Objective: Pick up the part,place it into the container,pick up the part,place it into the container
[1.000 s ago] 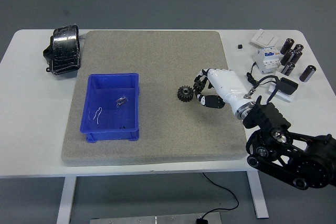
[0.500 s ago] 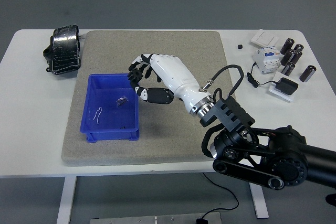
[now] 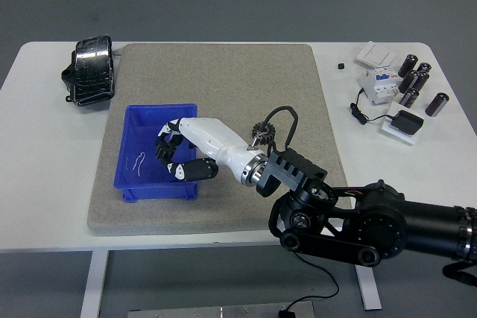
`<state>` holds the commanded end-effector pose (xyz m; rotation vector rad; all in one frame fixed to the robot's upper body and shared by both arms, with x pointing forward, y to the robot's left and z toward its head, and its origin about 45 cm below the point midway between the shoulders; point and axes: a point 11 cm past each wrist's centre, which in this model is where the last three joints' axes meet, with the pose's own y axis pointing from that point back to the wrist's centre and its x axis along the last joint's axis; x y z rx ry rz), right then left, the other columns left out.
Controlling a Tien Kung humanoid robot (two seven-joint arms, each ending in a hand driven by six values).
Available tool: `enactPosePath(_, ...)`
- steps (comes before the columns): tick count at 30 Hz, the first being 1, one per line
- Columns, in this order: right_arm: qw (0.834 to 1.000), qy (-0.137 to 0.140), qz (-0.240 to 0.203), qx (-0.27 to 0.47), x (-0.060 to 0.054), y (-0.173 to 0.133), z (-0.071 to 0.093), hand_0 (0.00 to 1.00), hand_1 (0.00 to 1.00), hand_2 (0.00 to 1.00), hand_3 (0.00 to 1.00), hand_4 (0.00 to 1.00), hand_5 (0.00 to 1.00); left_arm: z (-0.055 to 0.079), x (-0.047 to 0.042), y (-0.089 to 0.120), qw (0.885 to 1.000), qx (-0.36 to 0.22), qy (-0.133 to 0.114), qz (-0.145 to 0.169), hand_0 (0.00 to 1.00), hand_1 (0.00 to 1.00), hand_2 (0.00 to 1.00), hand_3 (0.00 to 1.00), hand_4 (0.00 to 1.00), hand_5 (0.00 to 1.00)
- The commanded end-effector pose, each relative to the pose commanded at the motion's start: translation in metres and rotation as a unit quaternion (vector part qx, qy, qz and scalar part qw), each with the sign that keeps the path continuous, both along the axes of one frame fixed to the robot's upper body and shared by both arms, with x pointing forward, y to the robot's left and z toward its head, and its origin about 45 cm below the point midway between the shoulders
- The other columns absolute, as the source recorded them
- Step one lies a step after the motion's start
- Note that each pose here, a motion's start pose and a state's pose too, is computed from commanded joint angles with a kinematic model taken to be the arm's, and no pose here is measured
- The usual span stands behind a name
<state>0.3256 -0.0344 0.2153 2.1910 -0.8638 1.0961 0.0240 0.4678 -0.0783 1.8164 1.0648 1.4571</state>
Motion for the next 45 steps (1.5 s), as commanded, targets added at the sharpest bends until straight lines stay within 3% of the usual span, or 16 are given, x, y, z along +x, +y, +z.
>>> enactPosePath(8,0.999,-0.025,0.003,-0.030,0.002,0.003,-0.003,0.712,0.726,0.709,0.701,0.507,0.306,0.001,0.0014,0.001,1.000,0.001,0.000,-0.002,0.671,0.644,0.624,0.578,0.747,0.601)
enactPosePath(20,0.999,-0.031,-0.008,-0.023,0.007,0.001,-0.001,0.702,0.720,0.707,0.698,0.515,0.312,0.000,0.0019,0.001,1.000,0.000,-0.001,-0.003,0.671,0.644,0.624,0.577,0.745,0.598)
enactPosePath(23,0.999,-0.039,-0.028,-0.017,0.017,-0.008,0.003,0.702,0.720,0.707,0.698,0.515,0.312,0.000,0.0019,0.000,1.000,0.000,-0.002,-0.002,0.671,0.644,0.624,0.577,0.745,0.598)
enactPosePath(25,0.997,-0.050,-0.049,-0.020,0.029,-0.018,0.006,0.647,0.692,0.709,0.694,0.520,0.313,0.000,0.0019,0.000,1.000,0.000,-0.002,-0.003,0.671,0.644,0.624,0.578,0.745,0.595)
enactPosePath(30,0.991,-0.066,-0.102,-0.055,0.061,-0.048,0.005,0.647,0.692,0.709,0.694,0.520,0.313,0.000,0.0016,0.000,1.000,0.000,-0.002,-0.003,0.671,0.644,0.624,0.578,0.745,0.595)
enactPosePath(31,0.989,-0.067,-0.111,-0.065,0.065,-0.053,0.003,0.531,0.680,0.782,0.729,0.565,0.299,0.000,0.0016,0.001,1.000,0.000,-0.002,-0.003,0.670,0.644,0.624,0.577,0.744,0.595)
enactPosePath(33,0.985,-0.067,-0.126,-0.098,0.074,-0.066,-0.004,0.531,0.680,0.782,0.729,0.565,0.299,0.000,0.0015,0.001,1.000,0.000,-0.002,-0.003,0.670,0.644,0.624,0.577,0.744,0.595)
enactPosePath(36,0.978,-0.063,-0.141,-0.139,0.083,-0.082,-0.015,0.531,0.680,0.782,0.729,0.565,0.299,0.000,0.0016,0.000,1.000,-0.001,-0.003,-0.003,0.670,0.644,0.624,0.577,0.744,0.595)
enactPosePath(37,0.976,-0.060,-0.145,-0.152,0.085,-0.087,-0.019,0.417,0.631,0.832,0.789,0.649,0.304,0.000,0.0017,0.000,1.000,-0.002,-0.003,-0.003,0.670,0.644,0.624,0.575,0.744,0.596)
enactPosePath(42,0.969,-0.050,-0.150,-0.191,0.087,-0.100,-0.033,0.417,0.631,0.832,0.789,0.649,0.304,-0.001,0.0026,0.000,1.000,-0.002,-0.004,-0.004,0.670,0.644,0.624,0.575,0.744,0.596)
enactPosePath(43,0.968,-0.047,-0.149,-0.197,0.087,-0.102,-0.035,0.379,0.571,0.845,0.828,0.726,0.352,-0.001,0.0027,0.000,1.000,-0.002,-0.004,-0.004,0.670,0.644,0.624,0.571,0.743,0.594)
enactPosePath(45,0.966,-0.044,-0.149,-0.205,0.087,-0.105,-0.038,0.379,0.571,0.845,0.828,0.726,0.352,-0.001,0.0028,0.000,1.000,-0.002,-0.004,-0.004,0.670,0.644,0.624,0.571,0.743,0.594)
